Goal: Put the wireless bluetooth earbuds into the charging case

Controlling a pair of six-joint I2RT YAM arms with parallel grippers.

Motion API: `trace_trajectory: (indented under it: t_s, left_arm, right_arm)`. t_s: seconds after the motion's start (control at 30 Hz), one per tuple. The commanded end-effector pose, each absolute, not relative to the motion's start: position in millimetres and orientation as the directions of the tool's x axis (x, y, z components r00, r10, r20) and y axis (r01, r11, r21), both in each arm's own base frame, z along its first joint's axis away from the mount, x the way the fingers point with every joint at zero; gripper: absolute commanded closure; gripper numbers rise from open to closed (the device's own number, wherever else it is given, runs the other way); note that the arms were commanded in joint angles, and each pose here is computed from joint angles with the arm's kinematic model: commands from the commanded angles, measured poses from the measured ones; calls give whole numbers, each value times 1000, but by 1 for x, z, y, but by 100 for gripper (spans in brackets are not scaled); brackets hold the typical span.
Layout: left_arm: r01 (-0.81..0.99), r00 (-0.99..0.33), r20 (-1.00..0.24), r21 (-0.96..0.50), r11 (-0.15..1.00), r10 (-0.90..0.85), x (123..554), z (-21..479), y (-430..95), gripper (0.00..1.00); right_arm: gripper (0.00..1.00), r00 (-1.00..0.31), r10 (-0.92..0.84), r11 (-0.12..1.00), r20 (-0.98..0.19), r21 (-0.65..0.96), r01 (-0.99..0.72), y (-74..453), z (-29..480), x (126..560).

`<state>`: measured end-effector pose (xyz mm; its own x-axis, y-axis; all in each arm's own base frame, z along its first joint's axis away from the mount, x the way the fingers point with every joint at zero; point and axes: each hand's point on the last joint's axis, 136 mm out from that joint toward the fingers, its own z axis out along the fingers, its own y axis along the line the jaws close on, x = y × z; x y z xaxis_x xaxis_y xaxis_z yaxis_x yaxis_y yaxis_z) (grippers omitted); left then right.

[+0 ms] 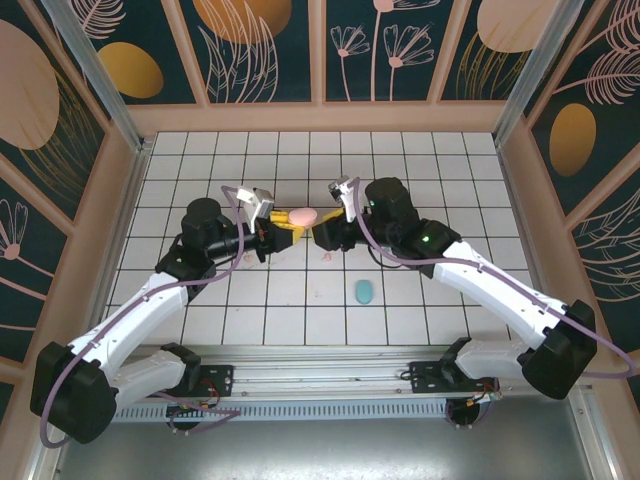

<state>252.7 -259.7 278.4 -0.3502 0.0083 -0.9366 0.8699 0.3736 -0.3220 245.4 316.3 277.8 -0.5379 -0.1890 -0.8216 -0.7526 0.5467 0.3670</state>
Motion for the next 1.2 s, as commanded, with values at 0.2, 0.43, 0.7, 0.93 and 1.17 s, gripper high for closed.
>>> trace_trajectory:
  t_s: [0.2,0.43,0.7,0.93,1.17]
  left_arm:
    - [903,-322,-946,-303,306,15,240,288,-265,100]
    - [898,-330,-943,-304,318,30,243,281,-265,100]
    - [889,-340,-939,-305,341,46,247,270,-264,100]
    - [889,-339,-940,-303,343,48,248,271,-265,100]
    - [888,-347,-936,-308,343,58,247,265,-265,100]
  right_arm:
    - [52,-525,-151,543,-838,374,-752,322,305,255]
    - [52,-545,-174,524,-820,392,-756,328,308,254]
    - [52,-560,-202,503,-804,405,-763,333,309,250]
    - [52,-571,-221,497,-790,413,-763,336,303,251]
    - [53,-598,-185,531,-780,433,-728,325,305,263]
